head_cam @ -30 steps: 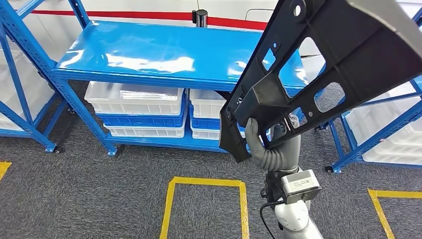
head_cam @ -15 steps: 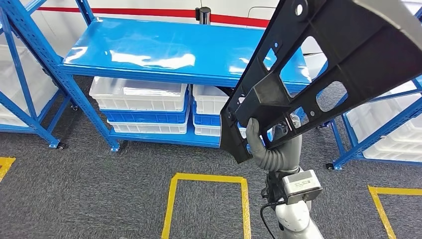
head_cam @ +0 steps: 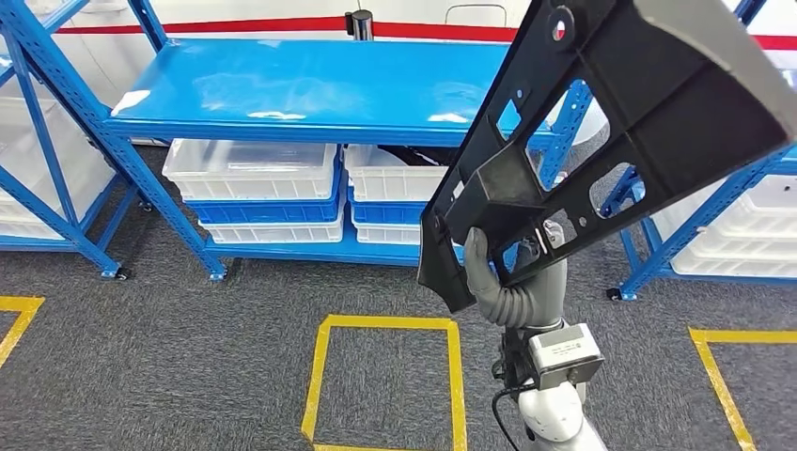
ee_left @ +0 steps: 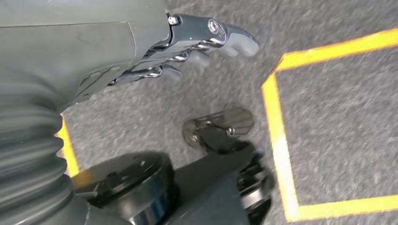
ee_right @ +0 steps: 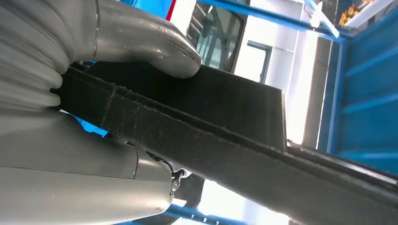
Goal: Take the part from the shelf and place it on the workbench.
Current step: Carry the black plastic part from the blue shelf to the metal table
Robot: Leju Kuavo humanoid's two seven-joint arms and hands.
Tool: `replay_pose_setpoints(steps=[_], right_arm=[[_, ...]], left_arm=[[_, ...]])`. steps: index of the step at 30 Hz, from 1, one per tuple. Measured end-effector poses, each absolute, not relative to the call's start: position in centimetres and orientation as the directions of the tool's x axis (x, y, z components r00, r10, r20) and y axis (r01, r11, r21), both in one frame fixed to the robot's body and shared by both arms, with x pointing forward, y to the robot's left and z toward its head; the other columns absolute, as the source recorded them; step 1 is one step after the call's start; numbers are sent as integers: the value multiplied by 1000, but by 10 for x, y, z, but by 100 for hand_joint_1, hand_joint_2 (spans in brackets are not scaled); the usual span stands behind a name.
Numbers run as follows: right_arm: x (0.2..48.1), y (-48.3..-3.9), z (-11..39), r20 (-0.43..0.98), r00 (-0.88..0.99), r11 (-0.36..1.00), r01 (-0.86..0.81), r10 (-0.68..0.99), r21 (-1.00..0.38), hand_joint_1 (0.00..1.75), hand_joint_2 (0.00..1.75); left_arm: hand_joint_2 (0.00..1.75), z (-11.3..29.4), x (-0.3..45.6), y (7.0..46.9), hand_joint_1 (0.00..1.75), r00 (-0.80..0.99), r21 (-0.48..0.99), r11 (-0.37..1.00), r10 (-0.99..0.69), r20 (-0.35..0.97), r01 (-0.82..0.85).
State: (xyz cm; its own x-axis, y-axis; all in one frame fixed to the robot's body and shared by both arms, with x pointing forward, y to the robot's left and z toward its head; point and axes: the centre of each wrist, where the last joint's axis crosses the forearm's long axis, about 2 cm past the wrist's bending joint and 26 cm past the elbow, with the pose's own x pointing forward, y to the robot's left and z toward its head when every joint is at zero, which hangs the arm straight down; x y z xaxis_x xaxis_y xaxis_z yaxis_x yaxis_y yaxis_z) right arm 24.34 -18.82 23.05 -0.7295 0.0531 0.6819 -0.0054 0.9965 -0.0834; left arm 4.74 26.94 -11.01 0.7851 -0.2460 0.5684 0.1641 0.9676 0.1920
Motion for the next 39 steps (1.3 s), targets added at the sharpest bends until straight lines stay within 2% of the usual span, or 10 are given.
replay_pose_setpoints(steps=[30,39], right_arm=[[236,-200,218,713,-695,995,37,92,-92,175,175],[212,-192,186,826,-562,998,-25,34,-58,175,175]], left_arm=[[175,-110,48,266,0,788,187,970,-233,570,152],[175,-110,49,265,0,795,180,977,-199,573,115]])
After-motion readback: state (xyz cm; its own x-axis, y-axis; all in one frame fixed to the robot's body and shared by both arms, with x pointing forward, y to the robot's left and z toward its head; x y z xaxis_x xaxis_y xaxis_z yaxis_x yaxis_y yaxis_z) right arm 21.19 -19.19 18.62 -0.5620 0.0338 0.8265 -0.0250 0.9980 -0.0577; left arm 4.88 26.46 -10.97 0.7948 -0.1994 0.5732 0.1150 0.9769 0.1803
